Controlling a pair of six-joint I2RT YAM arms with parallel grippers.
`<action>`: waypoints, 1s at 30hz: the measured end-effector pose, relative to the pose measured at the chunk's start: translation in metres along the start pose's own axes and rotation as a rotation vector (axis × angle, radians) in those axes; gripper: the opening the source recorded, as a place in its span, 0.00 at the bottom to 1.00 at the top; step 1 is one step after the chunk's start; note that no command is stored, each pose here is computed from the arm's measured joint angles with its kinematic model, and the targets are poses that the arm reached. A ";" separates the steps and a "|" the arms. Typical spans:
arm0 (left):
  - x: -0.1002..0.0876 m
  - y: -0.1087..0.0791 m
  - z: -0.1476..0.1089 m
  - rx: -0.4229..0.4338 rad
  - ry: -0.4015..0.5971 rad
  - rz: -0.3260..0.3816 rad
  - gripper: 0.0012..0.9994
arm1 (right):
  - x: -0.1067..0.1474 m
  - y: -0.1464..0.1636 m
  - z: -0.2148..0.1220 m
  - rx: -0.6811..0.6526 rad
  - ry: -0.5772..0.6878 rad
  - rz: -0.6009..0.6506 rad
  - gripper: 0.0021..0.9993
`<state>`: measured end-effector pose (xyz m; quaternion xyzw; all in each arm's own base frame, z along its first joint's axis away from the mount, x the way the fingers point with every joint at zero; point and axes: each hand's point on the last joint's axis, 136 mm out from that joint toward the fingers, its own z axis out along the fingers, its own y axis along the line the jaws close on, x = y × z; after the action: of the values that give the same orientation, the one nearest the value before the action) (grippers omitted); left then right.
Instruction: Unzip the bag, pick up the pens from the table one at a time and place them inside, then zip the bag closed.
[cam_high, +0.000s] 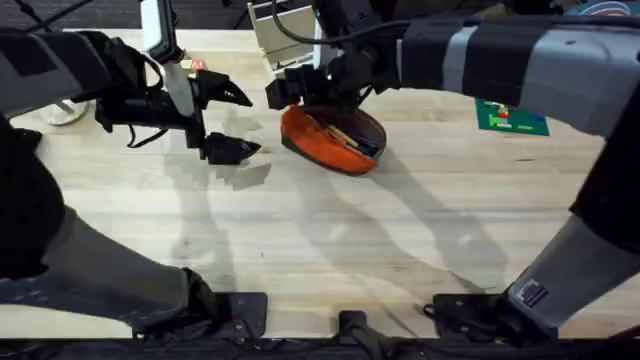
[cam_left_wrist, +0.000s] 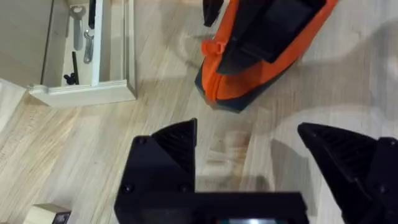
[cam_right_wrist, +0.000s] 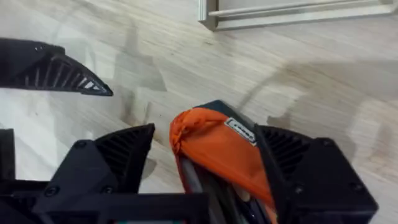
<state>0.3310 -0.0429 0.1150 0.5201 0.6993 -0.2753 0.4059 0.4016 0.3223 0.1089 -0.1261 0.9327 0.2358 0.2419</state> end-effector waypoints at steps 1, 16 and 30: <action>0.000 0.000 0.000 0.000 0.000 0.000 0.99 | 0.000 0.000 0.000 -0.001 -0.001 0.005 0.93; 0.000 0.000 0.000 0.000 0.000 0.000 0.99 | -0.001 0.002 0.000 -0.009 -0.002 0.030 0.39; 0.000 0.000 0.000 0.000 0.000 0.000 0.99 | -0.003 0.009 0.000 -0.048 -0.006 0.026 0.03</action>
<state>0.3310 -0.0428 0.1149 0.5202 0.6993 -0.2751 0.4059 0.4009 0.3303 0.1141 -0.1189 0.9276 0.2618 0.2385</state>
